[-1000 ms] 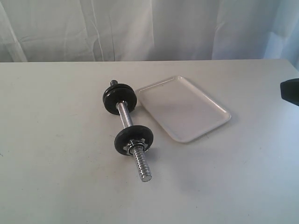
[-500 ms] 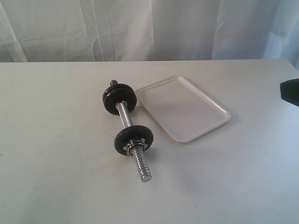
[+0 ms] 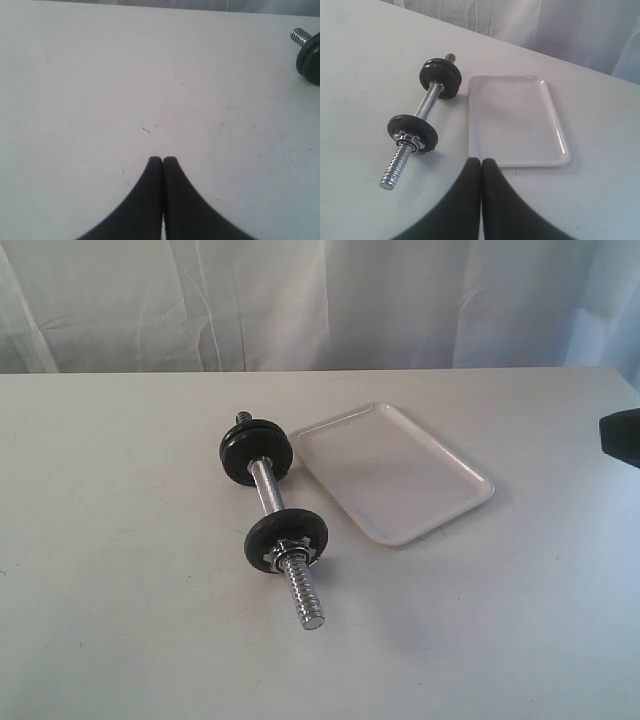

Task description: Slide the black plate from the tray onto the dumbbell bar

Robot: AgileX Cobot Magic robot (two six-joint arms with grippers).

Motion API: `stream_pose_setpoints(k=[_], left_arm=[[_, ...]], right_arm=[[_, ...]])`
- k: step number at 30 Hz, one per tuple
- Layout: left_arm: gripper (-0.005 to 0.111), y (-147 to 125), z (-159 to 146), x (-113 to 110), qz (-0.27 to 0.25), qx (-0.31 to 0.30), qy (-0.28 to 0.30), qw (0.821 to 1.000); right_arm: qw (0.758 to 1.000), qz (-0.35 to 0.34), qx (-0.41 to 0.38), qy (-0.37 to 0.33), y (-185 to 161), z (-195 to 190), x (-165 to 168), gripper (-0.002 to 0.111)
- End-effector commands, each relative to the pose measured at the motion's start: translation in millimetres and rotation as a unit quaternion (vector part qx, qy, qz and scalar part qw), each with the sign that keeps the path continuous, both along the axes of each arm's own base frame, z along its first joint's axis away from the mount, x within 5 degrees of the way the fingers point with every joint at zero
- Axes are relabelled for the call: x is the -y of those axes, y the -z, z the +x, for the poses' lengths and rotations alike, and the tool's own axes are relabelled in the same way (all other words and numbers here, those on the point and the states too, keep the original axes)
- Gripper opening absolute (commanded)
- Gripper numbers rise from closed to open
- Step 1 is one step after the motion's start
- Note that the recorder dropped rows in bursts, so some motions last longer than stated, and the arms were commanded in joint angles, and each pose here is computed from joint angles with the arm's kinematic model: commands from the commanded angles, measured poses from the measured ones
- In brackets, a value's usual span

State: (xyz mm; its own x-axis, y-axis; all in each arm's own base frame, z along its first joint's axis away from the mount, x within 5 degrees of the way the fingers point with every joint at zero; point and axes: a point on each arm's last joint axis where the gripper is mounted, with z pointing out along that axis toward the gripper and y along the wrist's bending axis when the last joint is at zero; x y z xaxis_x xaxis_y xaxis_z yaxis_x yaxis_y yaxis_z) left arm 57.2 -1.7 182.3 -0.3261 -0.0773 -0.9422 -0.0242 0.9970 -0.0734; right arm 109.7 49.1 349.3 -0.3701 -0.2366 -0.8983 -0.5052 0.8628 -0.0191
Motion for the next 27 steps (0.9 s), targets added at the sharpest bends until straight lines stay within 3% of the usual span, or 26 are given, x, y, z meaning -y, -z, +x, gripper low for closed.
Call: stream_pose_setpoints(k=[1, 27], left_arm=[[0.0, 12.1, -1.7, 0.0, -0.005, -0.007, -0.003, 1.0], [0.0, 14.2, -3.3, 0.3, -0.005, -0.009, -0.001, 1.0]], right_arm=[[1.0, 0.005, 0.002, 0.006, 0.1, -0.4, 0.9, 0.0], [1.0, 0.005, 0.002, 0.006, 0.1, -0.4, 0.9, 0.0]])
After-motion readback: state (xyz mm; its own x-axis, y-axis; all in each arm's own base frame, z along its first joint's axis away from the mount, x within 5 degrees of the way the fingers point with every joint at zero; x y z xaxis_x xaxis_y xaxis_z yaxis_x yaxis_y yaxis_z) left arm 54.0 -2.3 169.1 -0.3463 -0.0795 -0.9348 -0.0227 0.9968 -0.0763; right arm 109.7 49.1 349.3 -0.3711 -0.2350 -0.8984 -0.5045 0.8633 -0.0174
